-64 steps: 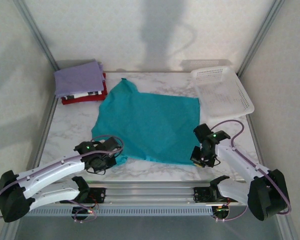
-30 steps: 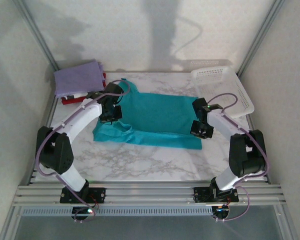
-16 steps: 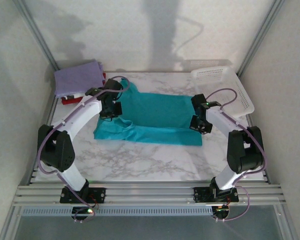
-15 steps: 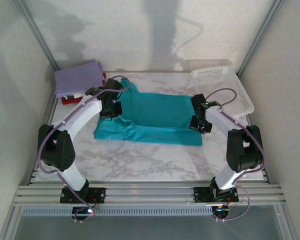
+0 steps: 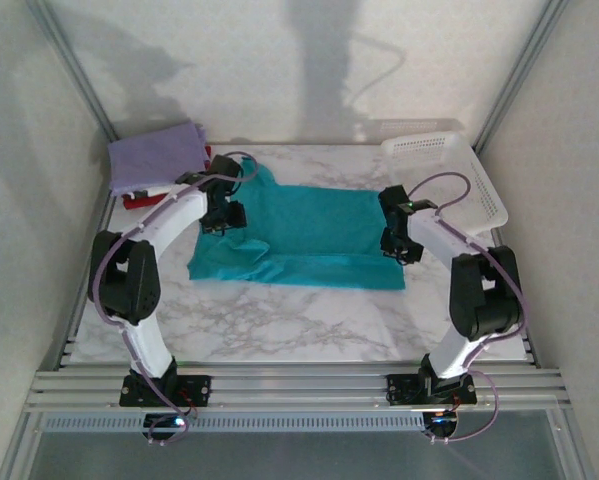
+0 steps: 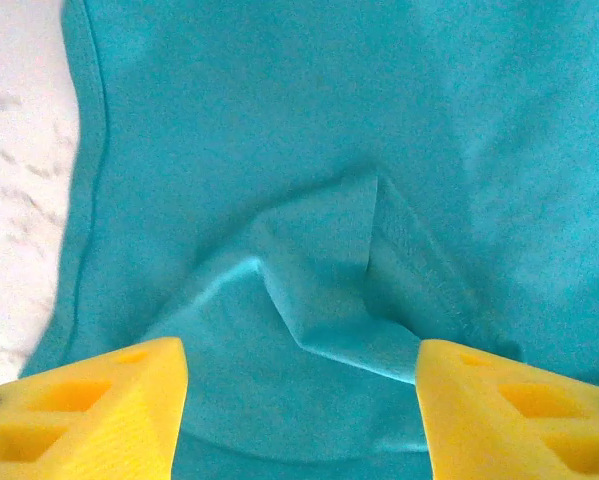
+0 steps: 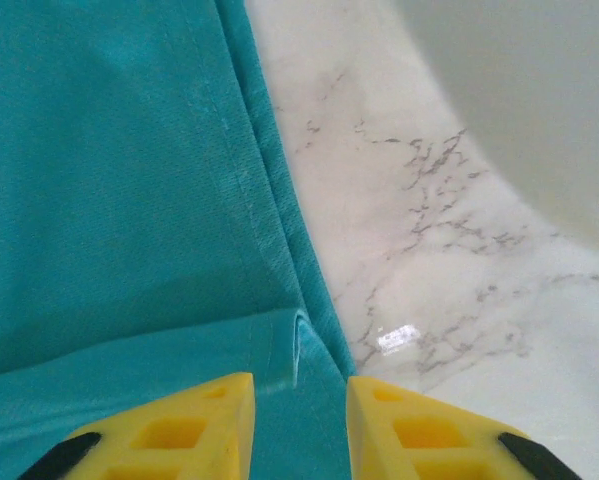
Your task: Fold and stack the t-shirts
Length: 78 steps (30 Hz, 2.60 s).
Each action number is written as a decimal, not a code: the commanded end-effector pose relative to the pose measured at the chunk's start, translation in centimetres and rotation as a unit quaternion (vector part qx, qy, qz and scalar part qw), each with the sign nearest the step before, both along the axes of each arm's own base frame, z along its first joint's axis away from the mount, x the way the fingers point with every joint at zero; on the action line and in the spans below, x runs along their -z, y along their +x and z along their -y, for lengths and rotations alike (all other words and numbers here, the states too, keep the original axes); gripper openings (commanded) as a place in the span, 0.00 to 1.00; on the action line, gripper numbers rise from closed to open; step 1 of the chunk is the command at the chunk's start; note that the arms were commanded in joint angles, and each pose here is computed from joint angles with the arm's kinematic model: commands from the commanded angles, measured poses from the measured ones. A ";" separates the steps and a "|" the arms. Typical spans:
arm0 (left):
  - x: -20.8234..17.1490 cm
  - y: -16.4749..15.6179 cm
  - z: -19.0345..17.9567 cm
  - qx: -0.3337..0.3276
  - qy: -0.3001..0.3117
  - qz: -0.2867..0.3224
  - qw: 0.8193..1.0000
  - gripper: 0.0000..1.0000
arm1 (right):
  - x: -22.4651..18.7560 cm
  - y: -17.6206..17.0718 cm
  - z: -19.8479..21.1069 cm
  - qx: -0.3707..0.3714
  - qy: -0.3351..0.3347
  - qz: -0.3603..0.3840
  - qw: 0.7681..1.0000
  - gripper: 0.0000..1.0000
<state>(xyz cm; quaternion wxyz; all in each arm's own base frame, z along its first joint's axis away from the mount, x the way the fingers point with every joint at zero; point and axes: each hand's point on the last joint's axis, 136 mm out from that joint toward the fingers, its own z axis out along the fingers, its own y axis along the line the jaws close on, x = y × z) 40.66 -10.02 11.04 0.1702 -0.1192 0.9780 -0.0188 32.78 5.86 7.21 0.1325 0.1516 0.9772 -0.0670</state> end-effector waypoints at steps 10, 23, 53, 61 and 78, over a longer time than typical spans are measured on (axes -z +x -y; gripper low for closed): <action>0.3 -1.1 -0.6 0.017 -0.032 -0.021 0.999 0.18 | -4.9 -1.5 -5.9 -0.057 0.090 0.033 0.994 0.32; 3.3 0.2 1.3 0.048 -0.011 0.007 0.999 0.33 | -1.2 -0.8 -9.9 -0.076 0.136 -0.011 0.988 0.31; 8.5 2.0 1.4 0.052 0.086 -0.030 0.995 0.16 | -0.5 -1.9 -9.2 -0.080 0.116 -0.032 0.990 0.29; 6.4 2.8 0.7 0.041 0.097 -0.012 0.994 0.09 | -0.3 -2.1 -9.1 -0.080 0.116 -0.035 0.989 0.29; 5.8 5.0 0.0 -0.001 -0.012 -0.015 1.000 0.04 | 1.3 -2.7 -9.1 -0.077 0.117 -0.052 0.989 0.29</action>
